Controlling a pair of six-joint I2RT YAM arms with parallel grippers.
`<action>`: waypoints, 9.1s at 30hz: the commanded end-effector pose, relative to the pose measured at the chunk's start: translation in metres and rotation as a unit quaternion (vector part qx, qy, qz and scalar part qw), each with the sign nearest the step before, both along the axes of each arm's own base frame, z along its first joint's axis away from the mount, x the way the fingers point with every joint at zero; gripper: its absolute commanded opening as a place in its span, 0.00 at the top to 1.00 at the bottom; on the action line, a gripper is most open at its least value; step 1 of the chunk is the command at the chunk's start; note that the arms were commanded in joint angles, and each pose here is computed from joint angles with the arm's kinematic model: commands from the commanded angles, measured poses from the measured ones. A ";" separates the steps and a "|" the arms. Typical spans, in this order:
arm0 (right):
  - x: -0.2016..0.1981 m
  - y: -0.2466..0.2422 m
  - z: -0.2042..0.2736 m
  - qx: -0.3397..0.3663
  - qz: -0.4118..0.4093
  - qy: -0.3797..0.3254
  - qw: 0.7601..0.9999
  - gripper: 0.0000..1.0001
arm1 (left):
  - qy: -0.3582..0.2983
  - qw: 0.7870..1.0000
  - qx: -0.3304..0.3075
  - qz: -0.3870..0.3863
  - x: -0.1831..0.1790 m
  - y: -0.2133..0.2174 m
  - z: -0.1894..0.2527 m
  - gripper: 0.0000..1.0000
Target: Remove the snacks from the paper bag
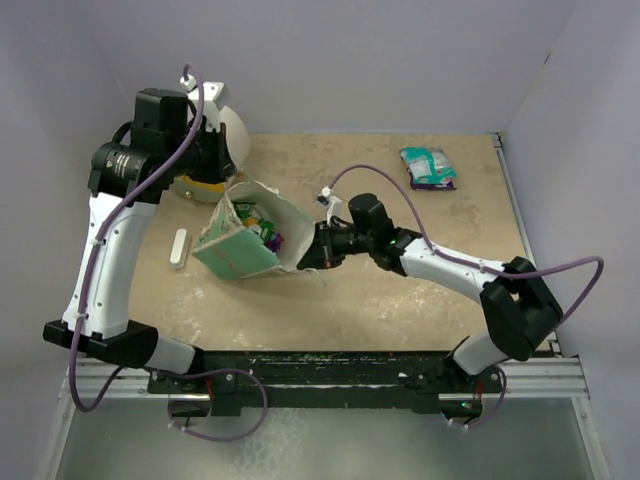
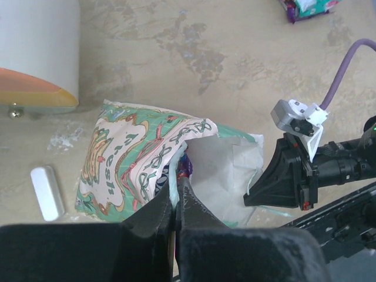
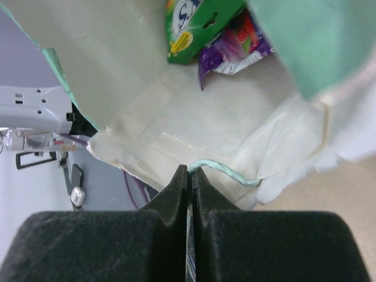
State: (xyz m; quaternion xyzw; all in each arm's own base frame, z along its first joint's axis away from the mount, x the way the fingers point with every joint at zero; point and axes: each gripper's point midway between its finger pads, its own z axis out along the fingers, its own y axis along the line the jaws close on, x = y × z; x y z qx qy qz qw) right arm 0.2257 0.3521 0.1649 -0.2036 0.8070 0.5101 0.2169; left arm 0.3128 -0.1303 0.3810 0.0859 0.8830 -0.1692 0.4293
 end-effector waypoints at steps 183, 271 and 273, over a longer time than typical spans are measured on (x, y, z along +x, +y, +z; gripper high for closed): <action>0.271 -0.313 0.173 0.022 -0.680 -0.132 0.721 1.00 | 0.138 0.970 -0.198 0.032 -0.077 -0.031 -0.065 1.00; 0.149 -0.115 0.113 -0.003 -0.216 -0.315 0.924 0.42 | 0.132 0.970 -0.205 0.001 -0.090 -0.035 -0.065 1.00; 0.108 -0.085 0.121 0.035 -0.150 -0.359 0.921 0.42 | 0.136 0.969 -0.206 -0.001 -0.092 -0.035 -0.068 1.00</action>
